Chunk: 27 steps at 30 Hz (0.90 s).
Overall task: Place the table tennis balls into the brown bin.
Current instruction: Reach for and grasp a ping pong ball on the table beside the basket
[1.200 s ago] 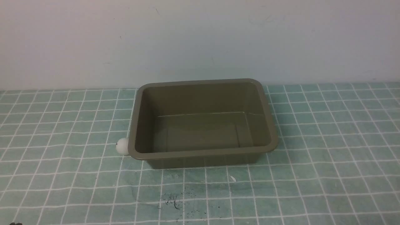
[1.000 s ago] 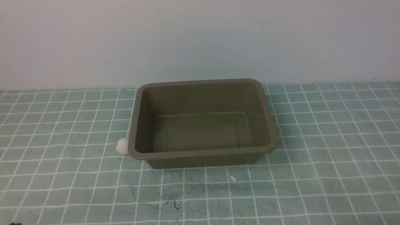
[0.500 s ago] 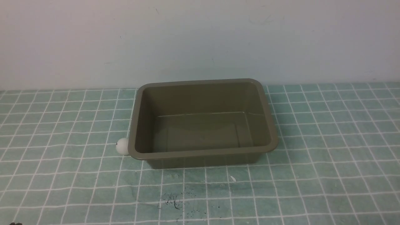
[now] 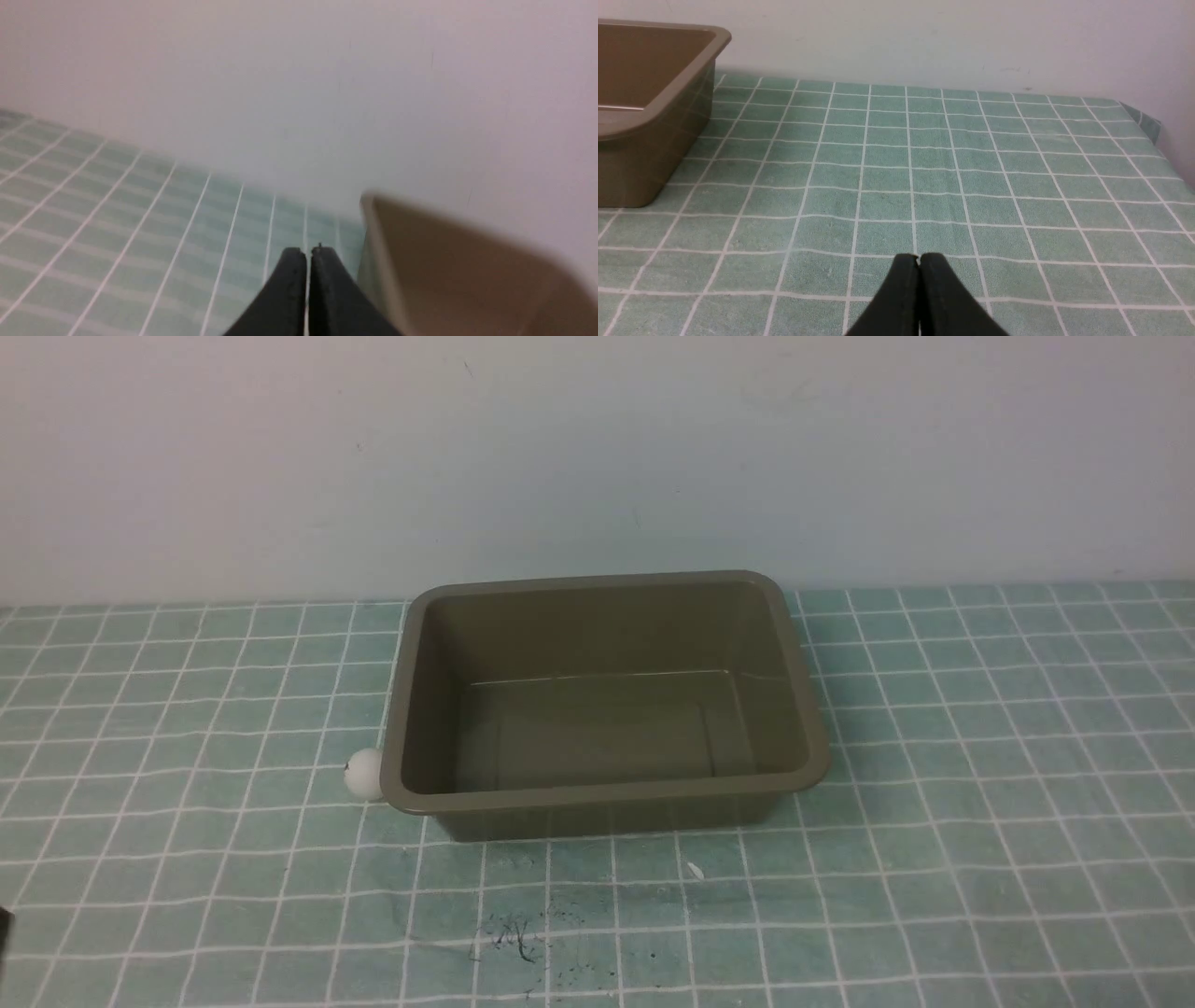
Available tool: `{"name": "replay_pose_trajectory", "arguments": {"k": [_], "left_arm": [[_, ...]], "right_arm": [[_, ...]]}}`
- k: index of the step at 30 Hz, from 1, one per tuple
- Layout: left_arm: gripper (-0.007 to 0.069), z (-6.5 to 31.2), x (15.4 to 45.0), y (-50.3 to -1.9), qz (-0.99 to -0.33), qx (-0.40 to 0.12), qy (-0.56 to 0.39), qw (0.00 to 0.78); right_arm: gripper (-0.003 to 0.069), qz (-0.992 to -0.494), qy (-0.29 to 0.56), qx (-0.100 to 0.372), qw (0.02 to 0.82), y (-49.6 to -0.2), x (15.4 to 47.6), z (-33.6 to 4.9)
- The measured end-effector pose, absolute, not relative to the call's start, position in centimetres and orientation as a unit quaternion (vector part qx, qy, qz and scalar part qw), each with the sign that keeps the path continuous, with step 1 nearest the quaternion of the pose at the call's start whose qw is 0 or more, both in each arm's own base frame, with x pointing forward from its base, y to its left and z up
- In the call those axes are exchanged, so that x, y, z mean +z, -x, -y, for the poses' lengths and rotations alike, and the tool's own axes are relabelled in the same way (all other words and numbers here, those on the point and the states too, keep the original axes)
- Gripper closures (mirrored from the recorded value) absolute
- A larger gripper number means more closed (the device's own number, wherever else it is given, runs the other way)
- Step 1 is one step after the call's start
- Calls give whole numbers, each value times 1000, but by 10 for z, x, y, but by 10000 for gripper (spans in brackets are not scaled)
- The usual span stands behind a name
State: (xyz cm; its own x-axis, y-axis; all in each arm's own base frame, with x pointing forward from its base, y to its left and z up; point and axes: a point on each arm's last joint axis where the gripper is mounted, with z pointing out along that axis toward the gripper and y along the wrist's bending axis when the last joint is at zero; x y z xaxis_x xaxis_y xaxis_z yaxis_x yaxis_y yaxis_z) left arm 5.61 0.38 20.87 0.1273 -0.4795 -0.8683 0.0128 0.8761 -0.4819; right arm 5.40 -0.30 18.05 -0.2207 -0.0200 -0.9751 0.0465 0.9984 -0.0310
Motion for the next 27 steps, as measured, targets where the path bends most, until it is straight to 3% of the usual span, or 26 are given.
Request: {"name": "replay_pose_trajectory", "arguments": {"k": [3, 6, 7, 9, 11, 13, 18, 23, 27], "left_arm": [[630, -11, 229, -52, -567, -200, 232, 765], [630, -6, 259, -49, -572, -214, 211, 763], [630, 0, 278, -55, -615, -217, 187, 735], [630, 4, 288, -62, -654, -216, 172, 705], [630, 15, 305, -98, -783, -196, 124, 577], [630, 17, 306, -129, -856, -165, 84, 483], [630, 17, 289, -201, -945, -122, 16, 302], [630, 16, 268, -268, -969, -116, -12, 216], [630, 16, 254, -304, -974, -114, -22, 196]], "right_arm": [[673, -781, -8, -27, 624, -54, 181, 3], [673, -781, -8, -27, 624, -54, 181, 3], [673, -781, -8, -27, 624, -54, 181, 3], [673, -781, -8, -27, 624, -54, 181, 3], [673, -780, -8, -27, 625, -54, 181, 3], [673, -780, -8, -27, 625, -54, 181, 3], [673, -780, -8, -27, 625, -54, 181, 3], [673, -780, -8, -27, 625, -54, 181, 3], [673, -780, -8, -27, 625, -54, 181, 3]]}}
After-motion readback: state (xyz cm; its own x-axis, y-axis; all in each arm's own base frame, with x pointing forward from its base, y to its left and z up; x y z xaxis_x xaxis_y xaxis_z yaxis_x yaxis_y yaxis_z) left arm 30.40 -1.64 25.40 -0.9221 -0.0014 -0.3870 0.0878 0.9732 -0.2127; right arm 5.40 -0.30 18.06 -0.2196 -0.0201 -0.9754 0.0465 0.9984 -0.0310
